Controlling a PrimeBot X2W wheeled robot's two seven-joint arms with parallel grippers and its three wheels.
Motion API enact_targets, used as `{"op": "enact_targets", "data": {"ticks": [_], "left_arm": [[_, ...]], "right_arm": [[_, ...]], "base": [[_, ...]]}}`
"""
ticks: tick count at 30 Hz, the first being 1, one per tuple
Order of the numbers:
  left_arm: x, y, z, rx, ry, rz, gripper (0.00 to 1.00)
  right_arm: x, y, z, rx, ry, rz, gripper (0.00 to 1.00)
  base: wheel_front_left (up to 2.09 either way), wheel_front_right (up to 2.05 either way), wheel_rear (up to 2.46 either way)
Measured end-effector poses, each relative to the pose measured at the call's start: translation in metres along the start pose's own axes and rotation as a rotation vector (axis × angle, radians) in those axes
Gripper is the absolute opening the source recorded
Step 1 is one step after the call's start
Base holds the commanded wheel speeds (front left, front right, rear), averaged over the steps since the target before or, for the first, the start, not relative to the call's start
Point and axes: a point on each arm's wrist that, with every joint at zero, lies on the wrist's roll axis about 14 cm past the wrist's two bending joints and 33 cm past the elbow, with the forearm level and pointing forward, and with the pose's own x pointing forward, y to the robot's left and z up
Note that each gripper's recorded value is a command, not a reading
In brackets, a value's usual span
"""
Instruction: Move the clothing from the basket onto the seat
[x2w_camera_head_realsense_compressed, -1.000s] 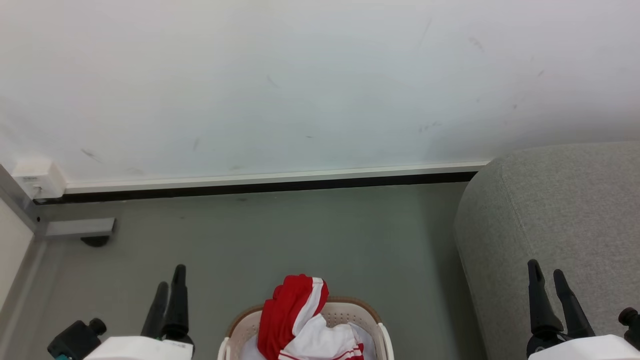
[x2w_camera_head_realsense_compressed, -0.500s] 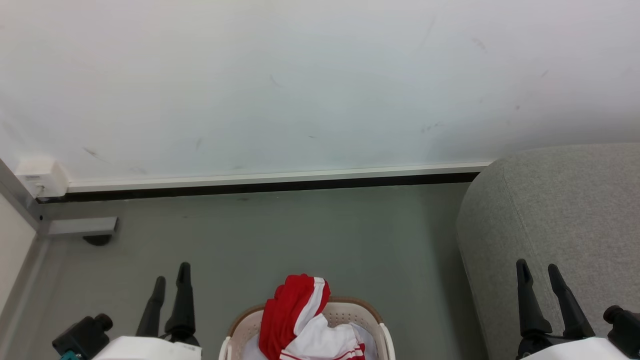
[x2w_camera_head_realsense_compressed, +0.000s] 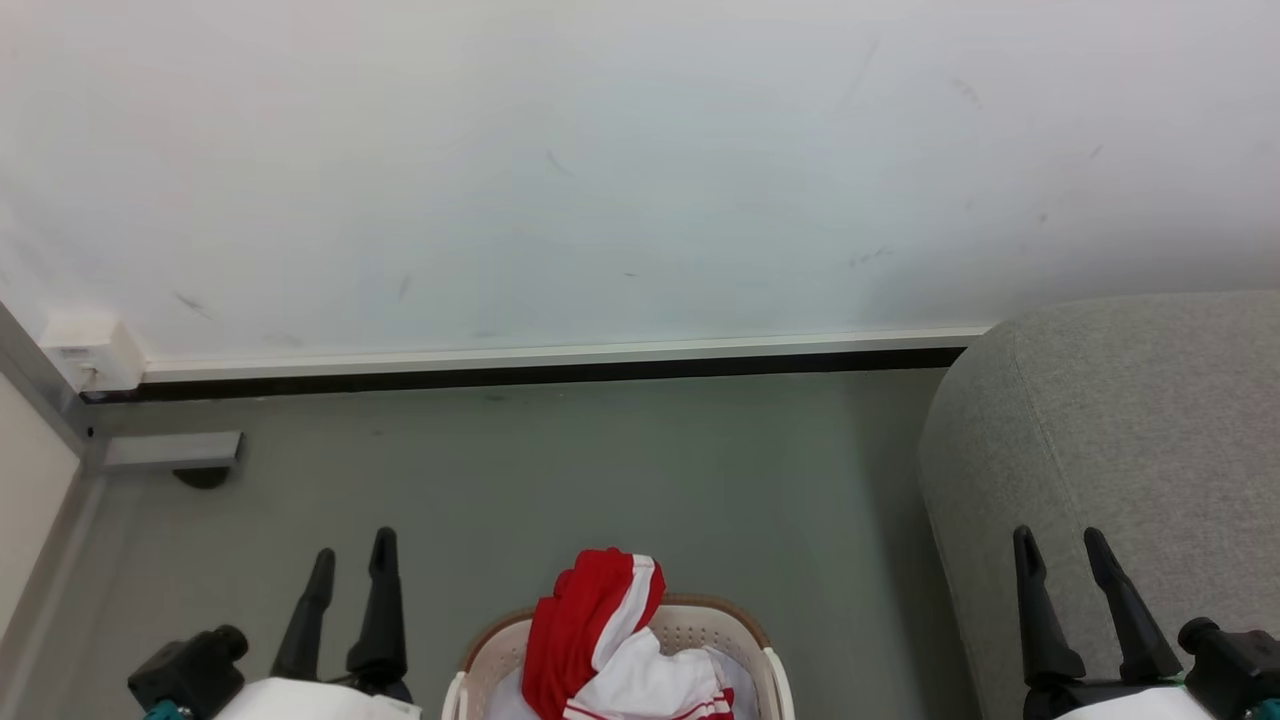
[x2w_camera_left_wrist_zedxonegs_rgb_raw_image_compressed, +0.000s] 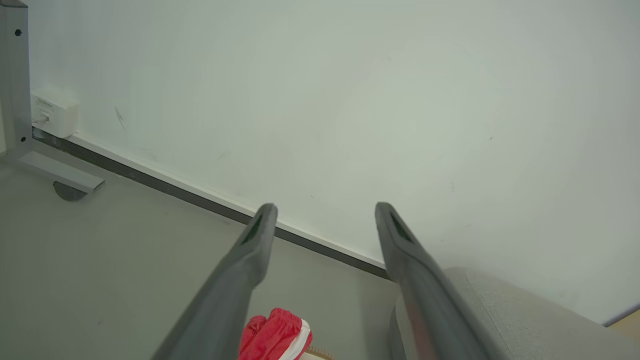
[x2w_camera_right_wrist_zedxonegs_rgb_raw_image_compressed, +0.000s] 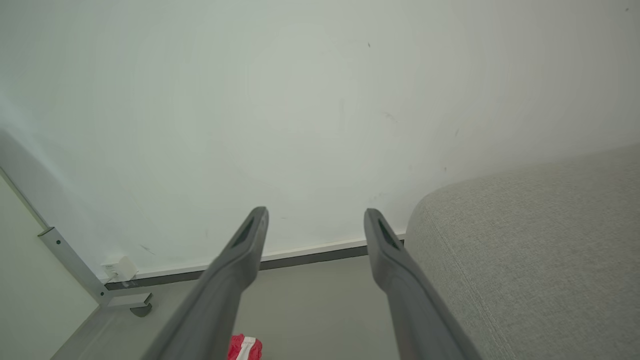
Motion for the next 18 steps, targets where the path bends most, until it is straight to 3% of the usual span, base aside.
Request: {"op": "enact_targets", "data": {"ticks": [18], "left_arm": [[-0.0048, -0.0036, -0.0049, 0.175, -0.002, -0.032, 1.0]], "right_arm": [[-0.001, 0.0042, 0.001, -0.1, -0.021, 0.024, 1.0]], "base": [[0.0, 0.0, 0.0]]}}
